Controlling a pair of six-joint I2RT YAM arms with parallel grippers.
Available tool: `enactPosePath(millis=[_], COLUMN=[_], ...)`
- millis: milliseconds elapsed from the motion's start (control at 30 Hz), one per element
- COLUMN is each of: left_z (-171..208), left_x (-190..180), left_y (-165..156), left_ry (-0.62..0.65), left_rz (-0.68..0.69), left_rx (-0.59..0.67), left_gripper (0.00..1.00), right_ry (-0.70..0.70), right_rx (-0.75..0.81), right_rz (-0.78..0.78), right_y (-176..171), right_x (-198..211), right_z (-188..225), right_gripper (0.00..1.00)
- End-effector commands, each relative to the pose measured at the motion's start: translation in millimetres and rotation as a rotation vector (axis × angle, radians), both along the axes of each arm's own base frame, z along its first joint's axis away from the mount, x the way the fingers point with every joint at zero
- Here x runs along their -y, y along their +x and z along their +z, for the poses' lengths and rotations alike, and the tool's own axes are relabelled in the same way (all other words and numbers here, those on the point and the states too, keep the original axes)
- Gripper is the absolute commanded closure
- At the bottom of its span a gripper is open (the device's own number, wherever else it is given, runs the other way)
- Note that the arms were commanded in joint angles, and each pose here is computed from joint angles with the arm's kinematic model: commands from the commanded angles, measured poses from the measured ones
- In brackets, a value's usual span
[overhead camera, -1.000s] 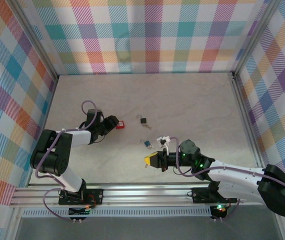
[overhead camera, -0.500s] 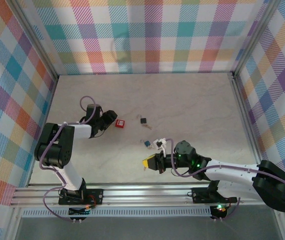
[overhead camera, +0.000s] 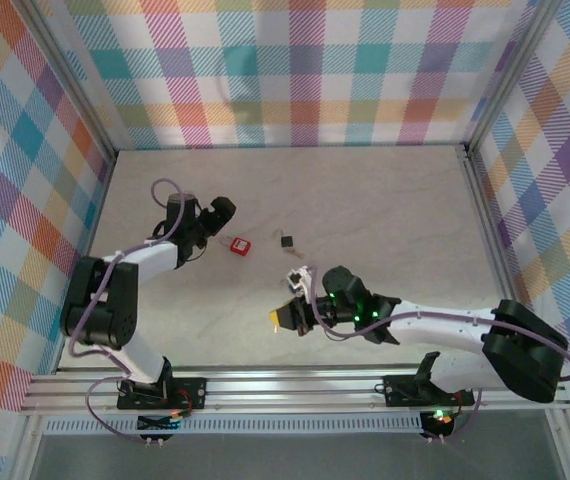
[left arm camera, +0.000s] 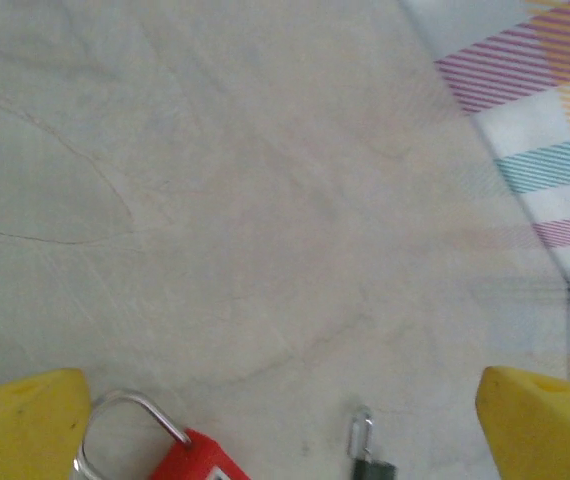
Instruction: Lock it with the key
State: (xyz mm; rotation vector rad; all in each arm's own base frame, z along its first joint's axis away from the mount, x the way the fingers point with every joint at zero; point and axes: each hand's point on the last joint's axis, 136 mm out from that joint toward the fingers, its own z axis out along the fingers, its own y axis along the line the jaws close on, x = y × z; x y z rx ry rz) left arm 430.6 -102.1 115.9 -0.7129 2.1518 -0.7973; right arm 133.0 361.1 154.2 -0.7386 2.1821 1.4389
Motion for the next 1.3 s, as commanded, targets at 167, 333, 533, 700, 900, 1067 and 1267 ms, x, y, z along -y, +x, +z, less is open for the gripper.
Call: enactPosePath(millis=[167, 333, 533, 700, 900, 1067, 1267], left_z=[90, 121, 160, 176, 161, 152, 150], left_x=[-7, -40, -71, -95, -101, -100, -102], left_y=[-86, -147, -198, -222, -228, -226, -226], left_ry=[0.170, 0.211, 0.311, 0.428, 0.536, 0.535, 0.521], left_rz=[0.051, 0.131, 0.158, 0.194, 0.151, 0.151, 0.161], left_rx=[0.132, 0.131, 0.171, 0.207, 0.163, 0.180, 0.183], left_gripper=[0.00, 0.00, 0.00, 0.00, 0.00, 0.00, 0.00], right_ry=[-0.150, -0.249, -0.293, -0.298, -0.408, -0.519, -0.611], right_rx=[0.045, 0.002, 0.002, 0.001, 0.011, 0.019, 0.030], right_rz=[0.100, 0.198, 0.209, 0.183, 0.175, 0.145, 0.149], right_y=[24, 42, 72, 95, 122, 143, 158], right_x=[-40, -71, -95, -104, -113, -114, -118], right_z=[-3, -16, -30, -41, -53, -74, -88], right_gripper=[1.00, 1.00, 1.00, 1.00, 1.00, 1.00, 1.00])
